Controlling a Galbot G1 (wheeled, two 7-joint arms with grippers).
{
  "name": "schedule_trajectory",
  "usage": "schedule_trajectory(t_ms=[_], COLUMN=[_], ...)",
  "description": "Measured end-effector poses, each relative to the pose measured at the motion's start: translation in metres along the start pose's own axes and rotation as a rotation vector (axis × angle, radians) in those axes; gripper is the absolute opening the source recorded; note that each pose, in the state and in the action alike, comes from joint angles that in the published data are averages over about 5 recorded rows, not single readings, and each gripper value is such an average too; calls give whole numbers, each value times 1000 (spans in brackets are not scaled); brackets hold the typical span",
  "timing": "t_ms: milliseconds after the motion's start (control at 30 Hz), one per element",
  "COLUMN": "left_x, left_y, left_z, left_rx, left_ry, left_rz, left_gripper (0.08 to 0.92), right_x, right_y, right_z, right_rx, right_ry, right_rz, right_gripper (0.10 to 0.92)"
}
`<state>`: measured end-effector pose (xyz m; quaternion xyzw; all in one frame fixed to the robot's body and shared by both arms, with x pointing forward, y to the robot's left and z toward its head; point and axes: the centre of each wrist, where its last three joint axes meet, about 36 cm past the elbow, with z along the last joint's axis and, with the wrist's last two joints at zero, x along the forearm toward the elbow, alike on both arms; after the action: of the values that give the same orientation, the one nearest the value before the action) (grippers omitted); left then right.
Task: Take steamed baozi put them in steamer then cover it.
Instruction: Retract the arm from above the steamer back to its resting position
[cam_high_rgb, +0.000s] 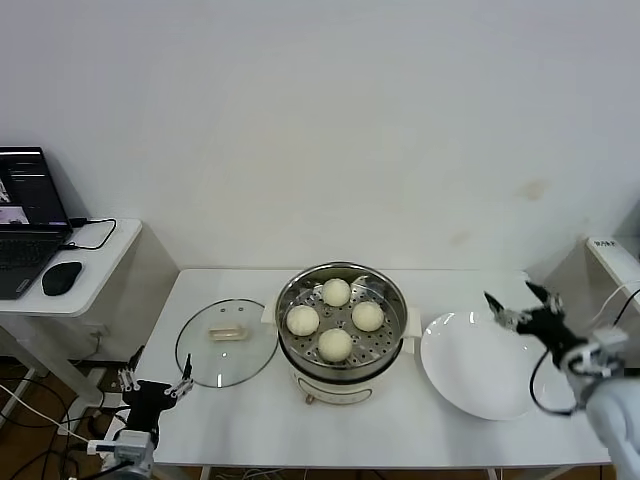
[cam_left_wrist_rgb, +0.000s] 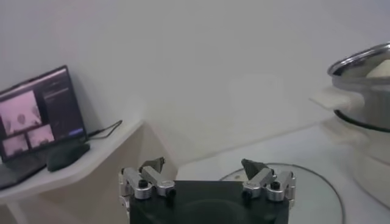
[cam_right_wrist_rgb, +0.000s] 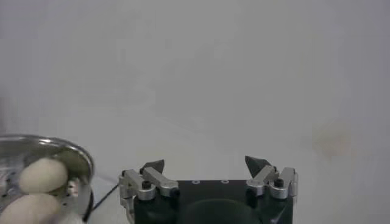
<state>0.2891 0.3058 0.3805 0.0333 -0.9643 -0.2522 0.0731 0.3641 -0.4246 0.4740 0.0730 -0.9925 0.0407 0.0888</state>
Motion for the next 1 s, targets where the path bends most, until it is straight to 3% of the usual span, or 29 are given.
schedule_trajectory(t_ms=[500,733,1000], left_x=[-19,-35,-58], left_y=[-25,-36,-43], left_z=[24,36,52], left_rx=[-698,-811,-899], left_ry=[-112,-151,-163], left_rz=[-70,-60,13], left_gripper=[823,823,823], right_x=[50,62,69], right_y=[4,10,15], right_z=[46,53,60], right_rx=[-102,-116,-126], right_ry=[17,23,20], right_rz=[171,197,220], right_gripper=[823,823,823])
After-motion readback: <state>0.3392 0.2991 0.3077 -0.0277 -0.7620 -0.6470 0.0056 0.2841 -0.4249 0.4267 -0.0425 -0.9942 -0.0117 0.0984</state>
